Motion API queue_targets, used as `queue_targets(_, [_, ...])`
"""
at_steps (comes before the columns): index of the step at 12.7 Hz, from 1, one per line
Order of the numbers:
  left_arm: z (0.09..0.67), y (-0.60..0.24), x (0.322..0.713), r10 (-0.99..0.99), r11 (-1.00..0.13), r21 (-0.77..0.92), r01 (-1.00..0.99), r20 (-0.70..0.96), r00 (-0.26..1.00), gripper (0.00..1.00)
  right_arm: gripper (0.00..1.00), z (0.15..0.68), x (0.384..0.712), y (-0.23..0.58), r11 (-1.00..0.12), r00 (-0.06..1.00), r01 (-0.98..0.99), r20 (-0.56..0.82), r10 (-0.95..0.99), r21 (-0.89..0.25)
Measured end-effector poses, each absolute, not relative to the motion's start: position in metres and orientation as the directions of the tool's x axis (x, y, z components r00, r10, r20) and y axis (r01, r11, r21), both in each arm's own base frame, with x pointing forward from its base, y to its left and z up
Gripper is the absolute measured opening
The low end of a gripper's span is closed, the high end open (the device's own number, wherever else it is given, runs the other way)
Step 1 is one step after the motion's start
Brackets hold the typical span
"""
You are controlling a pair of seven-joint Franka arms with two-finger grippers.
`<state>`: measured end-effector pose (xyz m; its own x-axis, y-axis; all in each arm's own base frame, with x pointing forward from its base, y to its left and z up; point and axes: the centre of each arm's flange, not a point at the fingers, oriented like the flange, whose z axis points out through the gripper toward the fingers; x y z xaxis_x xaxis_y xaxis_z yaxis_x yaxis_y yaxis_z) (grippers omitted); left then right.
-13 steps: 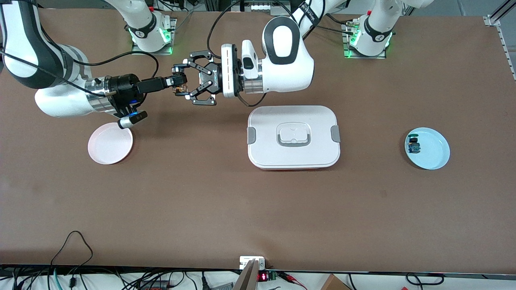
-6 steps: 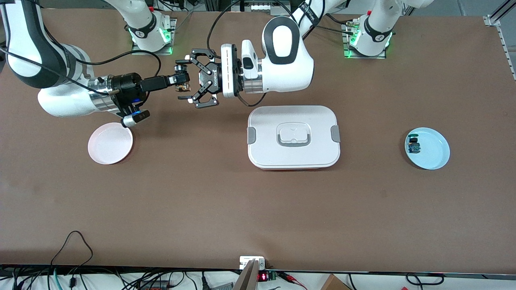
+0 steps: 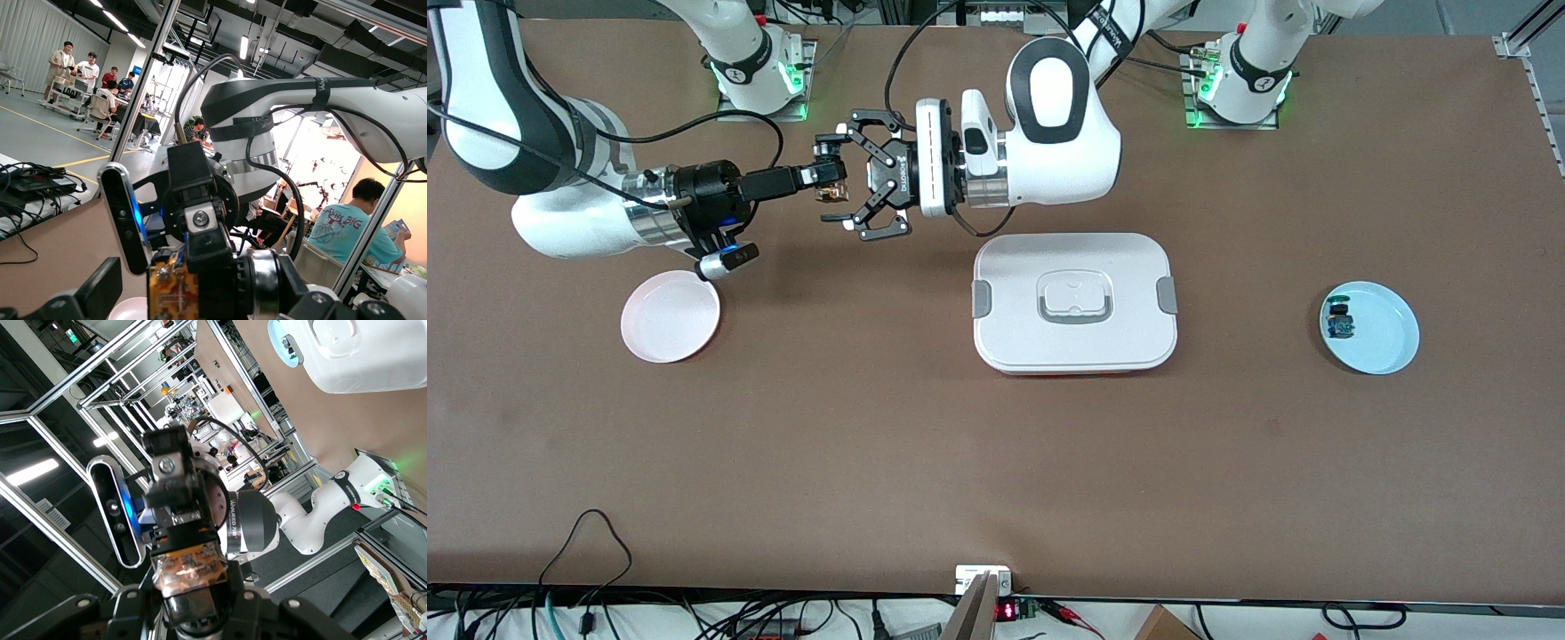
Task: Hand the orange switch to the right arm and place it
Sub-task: 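Open the left gripper and withdraw it from the switch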
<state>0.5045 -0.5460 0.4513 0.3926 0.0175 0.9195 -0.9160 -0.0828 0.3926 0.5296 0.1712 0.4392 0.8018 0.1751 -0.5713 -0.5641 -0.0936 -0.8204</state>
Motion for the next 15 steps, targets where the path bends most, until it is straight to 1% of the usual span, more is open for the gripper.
queue_targets(2, [0.454,-0.534,0.518,0.036,-0.074,0.392,-0.917,0.920,0.390,1.00,0.41,0.439,0.534,0.158,-0.081,0.807,-0.566,-0.571,0.149,-0.821])
queue_targets(6, [0.459,-0.489,0.561,0.090,-0.064,0.387,-0.920,0.920,0.381,1.00,0.41,0.444,0.536,0.143,-0.065,0.815,-0.560,-0.563,0.140,-0.826])
queue_targets(8, [0.462,-0.455,0.589,0.120,-0.097,0.384,-0.918,0.921,0.372,1.00,0.41,0.443,0.538,0.132,-0.064,0.819,-0.557,-0.561,0.122,-0.828])
queue_targets(9, [0.464,-0.432,0.606,0.139,-0.113,0.381,-0.918,0.920,0.365,1.00,0.41,0.440,0.538,0.124,-0.081,0.828,-0.543,-0.549,0.111,-0.836])
queue_targets(10, [0.465,-0.406,0.623,0.165,-0.108,0.378,-0.919,0.919,0.358,1.00,0.41,0.436,0.537,0.118,-0.113,0.845,-0.513,-0.524,0.106,-0.851])
queue_targets(11, [0.463,-0.379,0.640,0.194,-0.079,0.375,-0.924,0.915,0.355,1.00,0.41,0.430,0.534,0.112,-0.160,0.861,-0.479,-0.497,0.105,-0.863])
queue_targets(14, [0.437,-0.305,0.678,0.258,0.039,0.358,-0.933,0.898,0.356,1.00,0.41,0.406,0.521,0.091,-0.387,0.904,-0.318,-0.400,0.150,-0.865])
queue_targets(15, [0.419,-0.279,0.690,0.247,0.054,0.354,-0.934,0.901,0.356,1.00,0.41,0.398,0.517,0.084,-0.466,0.914,-0.249,-0.365,0.178,-0.849])
